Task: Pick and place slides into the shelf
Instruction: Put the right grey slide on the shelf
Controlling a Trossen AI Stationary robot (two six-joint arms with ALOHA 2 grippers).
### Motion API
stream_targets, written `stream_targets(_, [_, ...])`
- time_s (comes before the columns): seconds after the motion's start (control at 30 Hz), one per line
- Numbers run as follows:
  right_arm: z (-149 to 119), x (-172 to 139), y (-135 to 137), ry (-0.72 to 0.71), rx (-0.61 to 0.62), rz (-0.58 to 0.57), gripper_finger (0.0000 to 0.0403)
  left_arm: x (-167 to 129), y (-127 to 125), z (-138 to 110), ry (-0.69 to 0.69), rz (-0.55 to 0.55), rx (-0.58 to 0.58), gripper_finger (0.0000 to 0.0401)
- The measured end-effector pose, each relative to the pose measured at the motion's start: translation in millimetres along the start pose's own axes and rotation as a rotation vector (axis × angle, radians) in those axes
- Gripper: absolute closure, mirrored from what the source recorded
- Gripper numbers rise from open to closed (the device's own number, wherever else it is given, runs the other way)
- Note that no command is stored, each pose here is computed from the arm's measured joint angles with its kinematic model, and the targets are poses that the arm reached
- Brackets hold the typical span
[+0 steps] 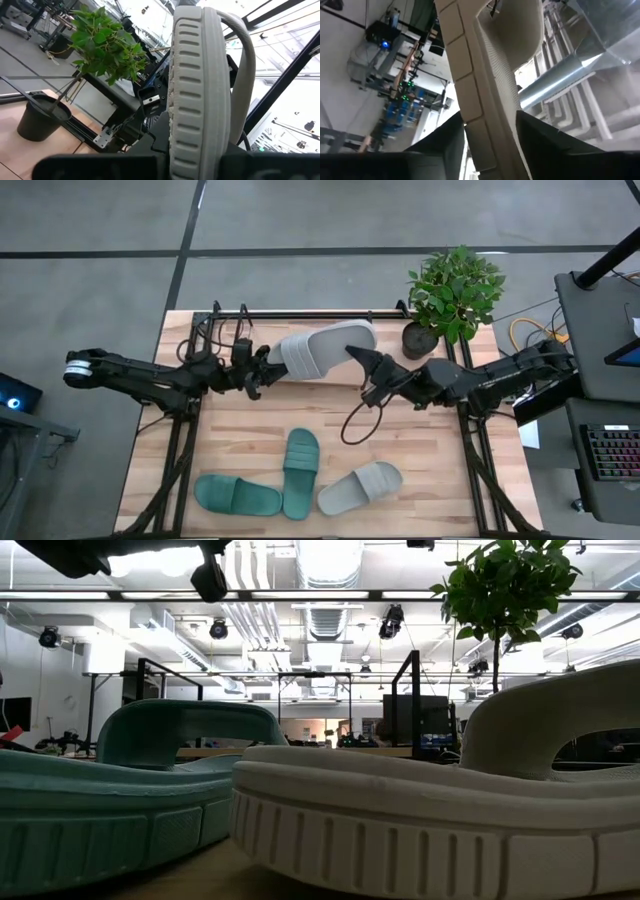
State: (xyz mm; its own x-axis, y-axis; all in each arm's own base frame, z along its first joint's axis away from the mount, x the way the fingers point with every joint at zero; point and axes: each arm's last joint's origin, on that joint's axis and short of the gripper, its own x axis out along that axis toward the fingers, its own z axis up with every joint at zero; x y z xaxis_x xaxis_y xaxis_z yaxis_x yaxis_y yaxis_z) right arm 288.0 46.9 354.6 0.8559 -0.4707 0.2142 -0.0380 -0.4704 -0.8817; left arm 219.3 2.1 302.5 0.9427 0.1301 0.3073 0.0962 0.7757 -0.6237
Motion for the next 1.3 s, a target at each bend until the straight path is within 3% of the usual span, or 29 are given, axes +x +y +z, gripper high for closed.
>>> stream_targets(0.27, [-1.1, -0.2, -1.2, 0.007, 0.021, -0.008, 0.0349, 0.1, -0.8, 0.4, 0.000, -0.009, 0.002, 0.0389])
stream_targets(0.5, [-1.6, -0.2, -1.0, 0.022, 0.077, 0.001, 0.0350, 0.1, -0.7, 0.2, 0.002, -0.009, 0.040, 0.0382])
stream_targets(0.77, [-5.4, 0.0, -6.1, 0.036, 0.202, -0.011, 0.0352, -2.7, -9.2, 7.8, -0.035, -0.127, 0.304, 0.0256])
stream_targets(0.93, [-13.3, 0.1, -8.2, 0.062, 0.270, -0.021, 0.0352, -14.8, -21.3, 22.7, -0.083, -0.219, 0.427, 0.0203])
stream_targets(1.1, [-26.1, 4.1, -4.7, 0.120, 0.343, -0.001, 0.0354, -37.0, -38.0, 43.7, -0.155, -0.350, 0.545, 0.0190])
stream_targets(1.3, [-33.4, 7.8, 7.3, 0.095, 0.422, 0.075, 0.0354, -66.4, -48.7, 63.6, -0.223, -0.361, 0.692, 0.0189])
